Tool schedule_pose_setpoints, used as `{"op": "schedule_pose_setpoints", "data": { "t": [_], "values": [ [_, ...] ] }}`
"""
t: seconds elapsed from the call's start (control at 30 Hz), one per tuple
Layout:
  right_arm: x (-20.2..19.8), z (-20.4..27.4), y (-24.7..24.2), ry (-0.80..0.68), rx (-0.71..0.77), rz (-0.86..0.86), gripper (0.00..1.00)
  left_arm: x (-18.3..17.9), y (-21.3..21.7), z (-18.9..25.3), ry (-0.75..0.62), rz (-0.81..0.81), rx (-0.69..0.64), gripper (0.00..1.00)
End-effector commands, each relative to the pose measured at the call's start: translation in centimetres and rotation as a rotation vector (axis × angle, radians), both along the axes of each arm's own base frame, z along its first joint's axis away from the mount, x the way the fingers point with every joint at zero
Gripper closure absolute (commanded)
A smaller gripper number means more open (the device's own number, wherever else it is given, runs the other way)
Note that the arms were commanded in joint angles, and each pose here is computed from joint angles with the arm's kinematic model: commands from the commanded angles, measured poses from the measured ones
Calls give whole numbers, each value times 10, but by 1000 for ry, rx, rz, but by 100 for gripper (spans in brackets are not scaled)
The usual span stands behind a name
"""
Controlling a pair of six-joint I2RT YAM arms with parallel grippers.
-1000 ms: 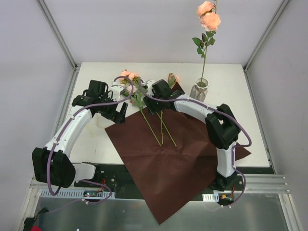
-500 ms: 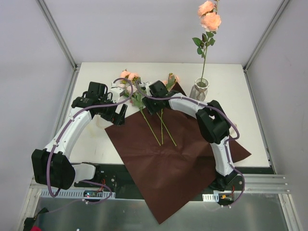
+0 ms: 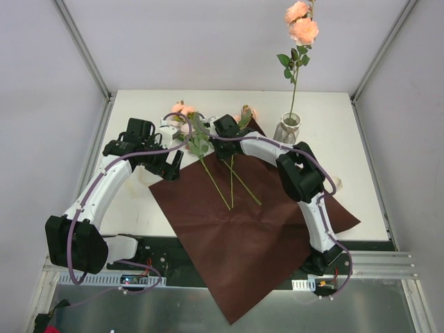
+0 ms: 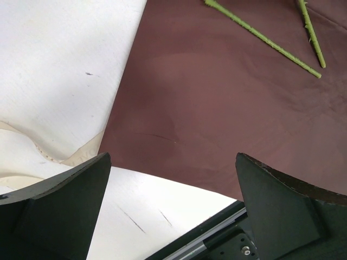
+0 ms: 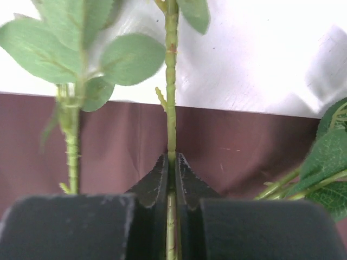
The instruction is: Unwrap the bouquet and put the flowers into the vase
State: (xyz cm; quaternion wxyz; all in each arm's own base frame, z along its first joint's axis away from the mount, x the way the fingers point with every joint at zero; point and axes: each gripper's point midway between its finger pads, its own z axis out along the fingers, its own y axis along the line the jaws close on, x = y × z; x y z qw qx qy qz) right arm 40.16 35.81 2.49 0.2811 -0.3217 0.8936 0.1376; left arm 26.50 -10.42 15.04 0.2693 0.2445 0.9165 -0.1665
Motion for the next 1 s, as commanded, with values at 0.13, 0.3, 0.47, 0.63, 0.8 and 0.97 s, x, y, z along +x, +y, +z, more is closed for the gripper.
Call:
{"op": "schedule_pose_setpoints", "data": {
  "t": [0.13,0.3,0.47,0.63,0.8,0.97],
  "values": [
    [22,86,11,-150,116,-63,99,-4,4,15,-52,-1,-1,1],
    [32,194,8,-341,250,-103,99,-6,4,23,-60,7,-9,1],
    [24,288,-1,-500,385,-116,99,-12,1,32,-71,-3,-36,1],
    [0,379,-33,-689,501,-133,99,-16,0,36,-68,-1,-71,1],
    [-32,454,-74,-914,585,-146,99,-14,-1,46,-63,20,-152,1],
    [-54,497,-119,-1170,631,-208,99,-5,5,50,-51,63,-178,1]
  ]
}}
